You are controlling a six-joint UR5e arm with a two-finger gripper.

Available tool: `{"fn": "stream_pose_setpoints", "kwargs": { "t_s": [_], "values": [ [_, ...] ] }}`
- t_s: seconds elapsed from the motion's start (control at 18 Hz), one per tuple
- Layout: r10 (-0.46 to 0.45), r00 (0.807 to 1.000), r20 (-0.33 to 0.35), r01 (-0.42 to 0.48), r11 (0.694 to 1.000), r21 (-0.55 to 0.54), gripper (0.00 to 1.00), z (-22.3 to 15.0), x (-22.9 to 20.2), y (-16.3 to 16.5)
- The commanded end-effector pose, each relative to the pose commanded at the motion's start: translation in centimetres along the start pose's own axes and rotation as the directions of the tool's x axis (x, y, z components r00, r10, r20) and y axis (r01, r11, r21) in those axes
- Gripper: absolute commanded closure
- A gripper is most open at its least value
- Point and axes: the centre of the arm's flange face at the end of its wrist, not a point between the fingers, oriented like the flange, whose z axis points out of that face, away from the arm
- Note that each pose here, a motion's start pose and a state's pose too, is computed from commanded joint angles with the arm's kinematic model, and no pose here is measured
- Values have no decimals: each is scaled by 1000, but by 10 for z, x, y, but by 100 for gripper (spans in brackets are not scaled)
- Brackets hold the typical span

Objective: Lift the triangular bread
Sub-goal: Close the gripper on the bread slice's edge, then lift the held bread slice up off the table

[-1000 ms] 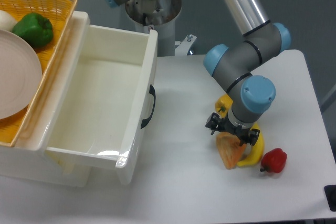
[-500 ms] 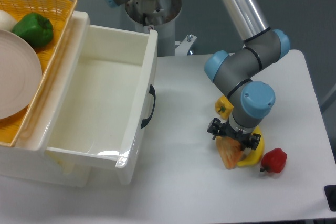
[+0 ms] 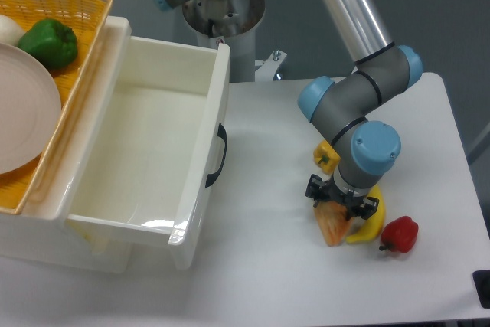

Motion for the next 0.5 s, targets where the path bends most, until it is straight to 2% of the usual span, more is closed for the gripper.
{"fn": "stream_pose_setpoints", "kwargs": {
  "t_s": [0.06,0.22,0.5],
  "values": [
    [-14,1000,1,14,1000,1,76,-1,0,-1],
    [-22,1000,7,22,1000,9,92,-5,-2,-2],
    [-7,999,36,6,1000,25,97,-26,-1,-6]
  ]
}}
